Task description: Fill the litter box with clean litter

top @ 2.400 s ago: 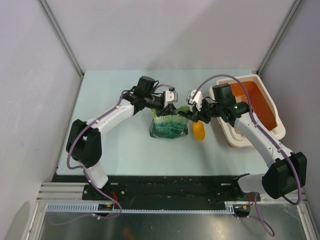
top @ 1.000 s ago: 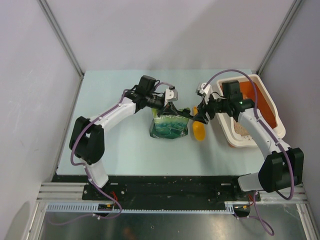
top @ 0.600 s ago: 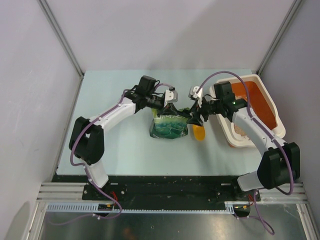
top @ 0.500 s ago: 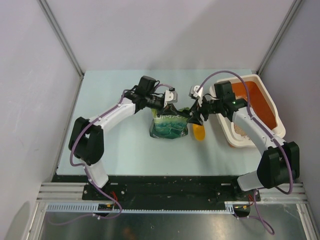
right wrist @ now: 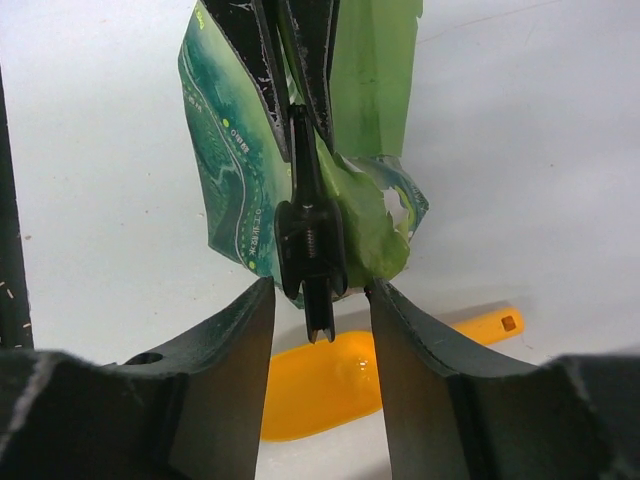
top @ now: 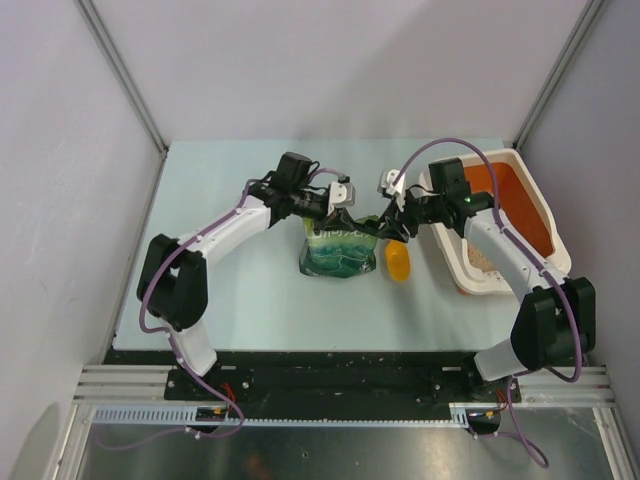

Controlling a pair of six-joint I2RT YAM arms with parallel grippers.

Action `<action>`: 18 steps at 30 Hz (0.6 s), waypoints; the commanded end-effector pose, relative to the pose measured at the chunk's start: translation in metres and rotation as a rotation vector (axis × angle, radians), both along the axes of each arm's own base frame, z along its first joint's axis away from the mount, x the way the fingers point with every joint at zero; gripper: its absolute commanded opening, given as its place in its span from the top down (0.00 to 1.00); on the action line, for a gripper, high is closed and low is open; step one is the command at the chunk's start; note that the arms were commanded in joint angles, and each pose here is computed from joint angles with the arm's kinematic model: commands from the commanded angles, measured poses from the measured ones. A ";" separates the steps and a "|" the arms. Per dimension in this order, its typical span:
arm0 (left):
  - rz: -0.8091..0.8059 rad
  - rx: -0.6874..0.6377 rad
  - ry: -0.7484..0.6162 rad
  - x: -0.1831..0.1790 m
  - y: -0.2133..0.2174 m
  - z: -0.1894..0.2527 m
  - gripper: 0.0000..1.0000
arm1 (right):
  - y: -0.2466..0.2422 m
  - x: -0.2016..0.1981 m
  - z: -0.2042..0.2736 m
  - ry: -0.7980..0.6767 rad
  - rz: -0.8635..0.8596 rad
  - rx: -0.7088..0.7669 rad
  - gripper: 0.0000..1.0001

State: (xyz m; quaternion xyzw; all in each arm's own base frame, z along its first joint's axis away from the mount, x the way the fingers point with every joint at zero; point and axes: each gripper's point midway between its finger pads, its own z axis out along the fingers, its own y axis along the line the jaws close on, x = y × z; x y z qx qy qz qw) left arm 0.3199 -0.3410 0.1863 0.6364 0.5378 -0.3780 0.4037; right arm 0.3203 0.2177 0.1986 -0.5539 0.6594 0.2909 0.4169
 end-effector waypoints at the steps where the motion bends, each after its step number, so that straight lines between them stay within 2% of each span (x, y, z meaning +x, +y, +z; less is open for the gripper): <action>1: -0.035 -0.037 -0.048 -0.008 -0.004 0.024 1.00 | 0.014 -0.011 0.006 0.015 0.081 0.026 0.54; 7: -0.031 -0.035 -0.049 -0.008 -0.004 0.023 1.00 | 0.020 -0.019 0.015 0.020 0.121 0.057 0.51; 8: -0.029 -0.031 -0.048 -0.008 -0.003 0.022 1.00 | 0.022 -0.021 0.017 0.008 0.131 0.057 0.46; 10: -0.028 -0.029 -0.047 -0.008 -0.003 0.021 1.00 | 0.021 -0.024 0.024 -0.033 0.128 0.041 0.44; 12: -0.027 -0.031 -0.053 -0.007 -0.003 0.022 1.00 | 0.022 -0.026 0.028 -0.063 0.139 0.035 0.45; 15: -0.028 -0.032 -0.055 -0.005 -0.004 0.023 1.00 | 0.022 -0.029 0.027 -0.070 0.147 0.018 0.53; 18: -0.019 -0.026 -0.061 -0.002 -0.005 0.022 1.00 | 0.023 -0.035 0.020 -0.070 0.174 -0.011 0.57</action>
